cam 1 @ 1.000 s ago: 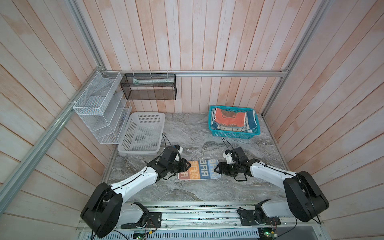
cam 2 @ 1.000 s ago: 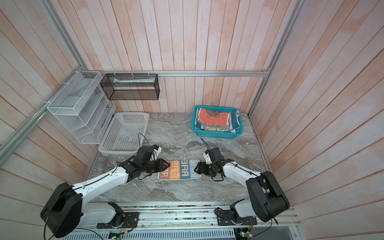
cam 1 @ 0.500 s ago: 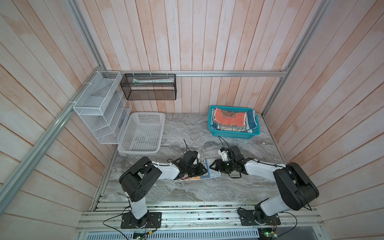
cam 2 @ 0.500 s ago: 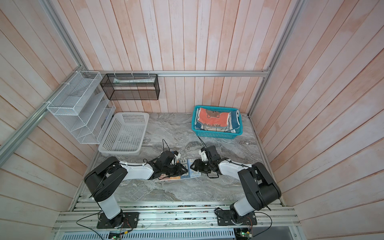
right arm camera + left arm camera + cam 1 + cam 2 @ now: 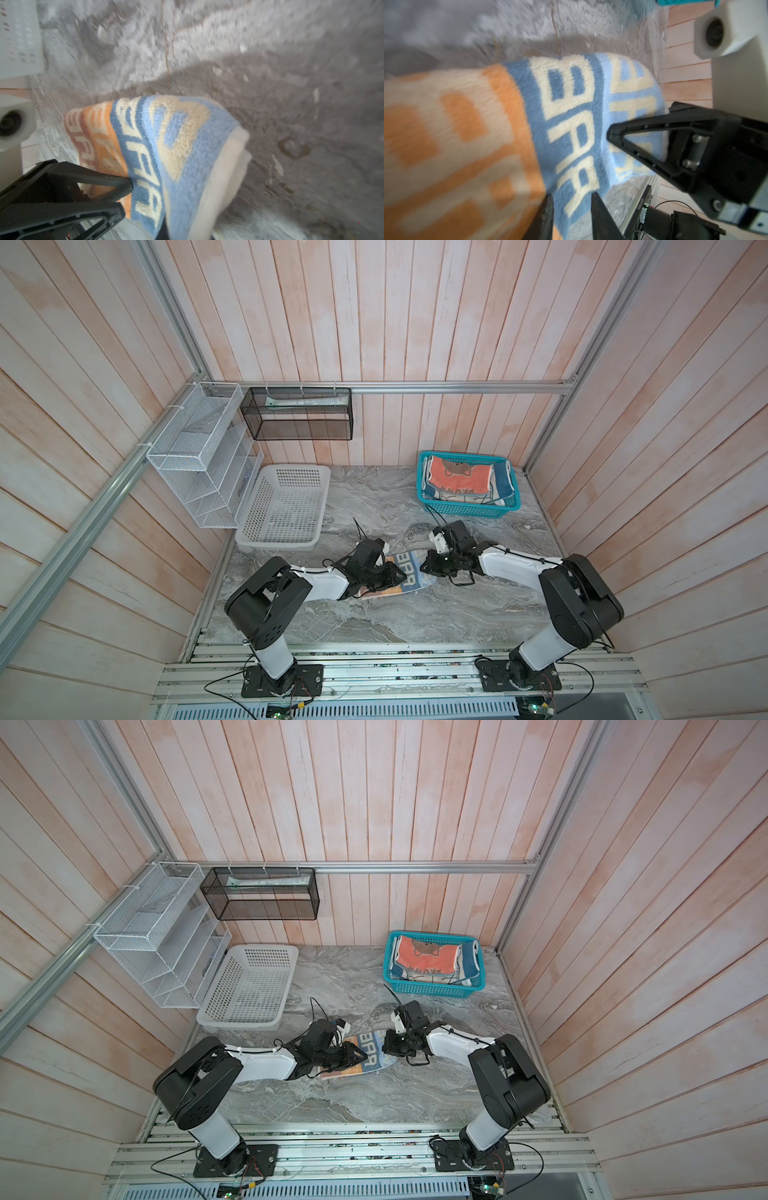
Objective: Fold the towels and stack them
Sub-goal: 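Grasp the folded striped towel with the right gripper while the left releases, then carry the striped towel onto the teal basket stack with the right gripper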
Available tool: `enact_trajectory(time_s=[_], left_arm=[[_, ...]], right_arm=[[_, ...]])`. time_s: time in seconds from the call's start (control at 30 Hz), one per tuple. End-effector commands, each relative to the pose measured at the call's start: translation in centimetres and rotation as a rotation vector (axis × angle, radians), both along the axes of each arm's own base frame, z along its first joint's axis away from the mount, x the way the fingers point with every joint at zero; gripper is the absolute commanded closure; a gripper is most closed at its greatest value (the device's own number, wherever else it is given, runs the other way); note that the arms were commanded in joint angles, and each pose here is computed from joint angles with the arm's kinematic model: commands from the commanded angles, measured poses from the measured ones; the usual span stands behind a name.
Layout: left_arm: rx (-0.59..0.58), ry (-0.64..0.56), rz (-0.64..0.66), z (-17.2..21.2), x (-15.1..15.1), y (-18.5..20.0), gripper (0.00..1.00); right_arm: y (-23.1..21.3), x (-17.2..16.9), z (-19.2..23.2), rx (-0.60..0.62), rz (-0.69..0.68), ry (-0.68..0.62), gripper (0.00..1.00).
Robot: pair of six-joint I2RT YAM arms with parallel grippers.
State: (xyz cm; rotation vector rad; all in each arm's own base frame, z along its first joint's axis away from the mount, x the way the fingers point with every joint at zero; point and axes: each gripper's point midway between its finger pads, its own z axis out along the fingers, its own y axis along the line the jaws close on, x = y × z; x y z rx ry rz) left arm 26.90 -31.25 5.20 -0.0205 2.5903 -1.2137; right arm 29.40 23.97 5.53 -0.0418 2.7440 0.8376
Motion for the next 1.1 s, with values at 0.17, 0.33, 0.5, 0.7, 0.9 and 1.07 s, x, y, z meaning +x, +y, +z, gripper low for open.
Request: enact_trajectory(time_s=[0.17, 0.33, 0.5, 0.7, 0.9, 1.07], left_arm=[[0.055, -0.099, 0.087, 1.9, 3.7, 5.5, 0.65], [0.050, -0.115, 0.115, 2.1, 5.7, 6.9, 0.65], [0.037, -0.085, 0.090, 1.1, 6.8, 6.9, 0.65], [0.023, -0.051, 0.076, -0.1, 7.9, 6.9, 0.65], [0.029, -0.053, 0.068, -0.4, 8.4, 7.1, 0.65], [0.038, -0.048, 0.071, -0.7, 8.5, 7.4, 0.65]], right_arm=[[2.1, 8.8, 6.3, -0.086, 0.053, -0.150, 1.00], [3.0, 16.2, 10.8, -0.187, 0.143, -0.263, 1.00], [-0.9, 24.4, 16.3, -0.202, 0.077, -0.372, 1.00], [-7.2, 28.6, 19.3, -0.123, -0.063, -0.422, 1.00], [-14.9, 28.9, 18.0, -0.152, -0.189, -0.403, 1.00], [-19.0, 29.9, 15.2, -0.238, -0.213, -0.352, 1.00]])
